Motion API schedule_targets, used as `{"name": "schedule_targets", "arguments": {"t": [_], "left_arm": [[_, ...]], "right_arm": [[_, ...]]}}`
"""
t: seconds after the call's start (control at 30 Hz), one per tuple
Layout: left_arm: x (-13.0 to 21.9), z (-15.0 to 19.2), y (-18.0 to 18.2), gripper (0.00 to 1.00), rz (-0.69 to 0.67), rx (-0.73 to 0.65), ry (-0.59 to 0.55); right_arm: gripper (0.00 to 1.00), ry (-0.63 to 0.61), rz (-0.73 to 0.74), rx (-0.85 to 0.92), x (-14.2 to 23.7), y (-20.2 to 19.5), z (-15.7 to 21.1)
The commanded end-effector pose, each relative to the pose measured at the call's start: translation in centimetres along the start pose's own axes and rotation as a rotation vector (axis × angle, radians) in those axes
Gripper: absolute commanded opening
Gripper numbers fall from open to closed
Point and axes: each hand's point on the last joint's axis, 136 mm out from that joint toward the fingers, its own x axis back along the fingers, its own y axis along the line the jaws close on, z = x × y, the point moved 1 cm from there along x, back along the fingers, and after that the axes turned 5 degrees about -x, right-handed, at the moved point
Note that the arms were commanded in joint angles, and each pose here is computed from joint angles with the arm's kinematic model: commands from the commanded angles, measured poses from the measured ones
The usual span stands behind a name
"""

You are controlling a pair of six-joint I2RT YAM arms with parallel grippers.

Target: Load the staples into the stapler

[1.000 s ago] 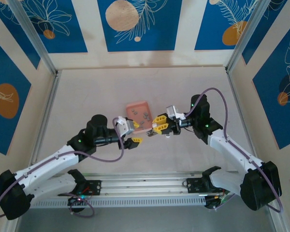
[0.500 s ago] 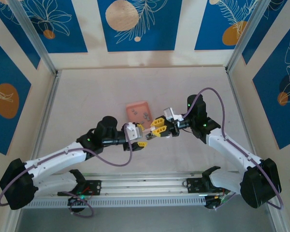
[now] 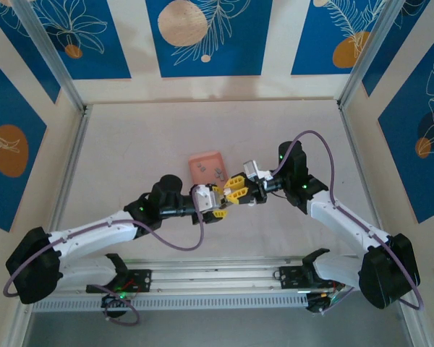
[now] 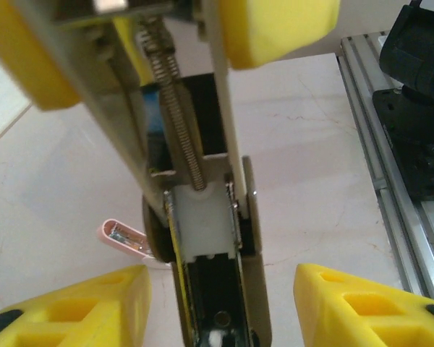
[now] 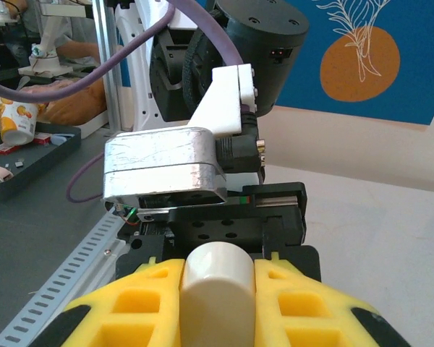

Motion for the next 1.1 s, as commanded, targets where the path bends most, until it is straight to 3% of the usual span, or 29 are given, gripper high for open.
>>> {"name": "schedule_targets", "arguments": {"t": [0.0, 0.13, 0.37, 0.57, 0.77, 0.8, 0.9, 0.97, 1.07], "left_arm": [[0.0, -3.2, 0.5, 0.51, 0.004, -0.010, -0.103], [0.0, -3.8, 0.8, 0.49, -0.009, 0.002, -0.124], [-0.2, -4.4, 1.1, 0.34, -0.018, 0.015, -0.145], [-0.4, -4.4, 1.1, 0.32, -0.018, 0.023, -0.143], [-0.4, -4.5, 2.0, 0.21, -0.064, 0.061, -0.140], [-0.4, -4.4, 2.5, 0.19, -0.091, 0.080, -0.131], [-0.5, -4.0, 4.7, 0.08, -0.201, 0.180, -0.073], [-0.7, -3.5, 6.0, 0.01, -0.266, 0.256, -0.032], [-1.4, -2.6, 7.4, 0.00, -0.356, 0.356, 0.022]], "right_arm": [[0.00, -0.006, -0.004, 0.015, -0.2, -0.3, -0.7], [0.00, -0.003, 0.001, 0.011, -0.2, -0.4, -0.6], [0.00, -0.002, 0.004, 0.006, -0.3, -0.5, -0.5], [0.00, -0.002, 0.004, 0.007, -0.3, -0.4, -0.5], [0.01, 0.004, 0.036, -0.016, -0.1, -1.0, -0.5], [0.05, 0.006, 0.059, -0.034, 0.0, -1.4, -0.4], [0.40, -0.016, 0.198, -0.123, 1.4, -3.3, -0.6], [0.53, -0.036, 0.318, -0.184, 2.7, -4.6, -0.4], [0.67, -0.065, 0.495, -0.299, 5.0, -6.2, 0.1]]}}
